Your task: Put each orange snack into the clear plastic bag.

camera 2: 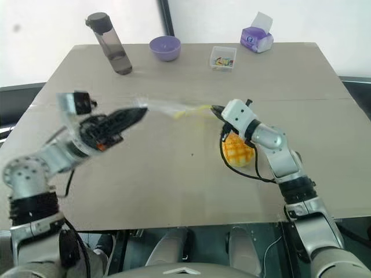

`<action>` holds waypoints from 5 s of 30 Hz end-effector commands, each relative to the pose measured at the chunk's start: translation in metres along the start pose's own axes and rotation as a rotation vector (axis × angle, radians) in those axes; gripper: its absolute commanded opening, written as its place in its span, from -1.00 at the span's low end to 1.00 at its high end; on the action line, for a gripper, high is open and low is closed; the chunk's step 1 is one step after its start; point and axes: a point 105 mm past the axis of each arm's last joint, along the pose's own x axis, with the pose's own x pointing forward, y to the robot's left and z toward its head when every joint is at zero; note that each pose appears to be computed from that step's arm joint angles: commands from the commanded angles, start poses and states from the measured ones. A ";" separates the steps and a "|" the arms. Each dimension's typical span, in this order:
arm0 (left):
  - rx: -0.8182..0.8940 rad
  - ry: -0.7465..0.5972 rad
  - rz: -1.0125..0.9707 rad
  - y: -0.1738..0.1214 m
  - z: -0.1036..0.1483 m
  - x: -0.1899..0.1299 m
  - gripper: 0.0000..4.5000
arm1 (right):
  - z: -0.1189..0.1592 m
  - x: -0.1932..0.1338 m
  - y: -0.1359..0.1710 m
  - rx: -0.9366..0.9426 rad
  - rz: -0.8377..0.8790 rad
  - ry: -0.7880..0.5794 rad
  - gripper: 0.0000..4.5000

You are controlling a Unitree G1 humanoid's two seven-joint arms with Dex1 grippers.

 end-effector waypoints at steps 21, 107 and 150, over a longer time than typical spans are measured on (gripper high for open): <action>1.366 0.308 0.466 0.056 -0.065 0.075 0.01 | 0.000 0.039 0.003 -0.006 -0.142 0.228 -1.00; 1.636 0.612 0.659 0.107 -0.071 0.041 -1.00 | 0.014 0.026 0.017 -0.007 -0.116 0.106 -0.48; 1.583 0.545 0.547 0.073 -0.084 0.034 -1.00 | -0.023 0.028 0.027 -0.154 -0.009 0.224 0.49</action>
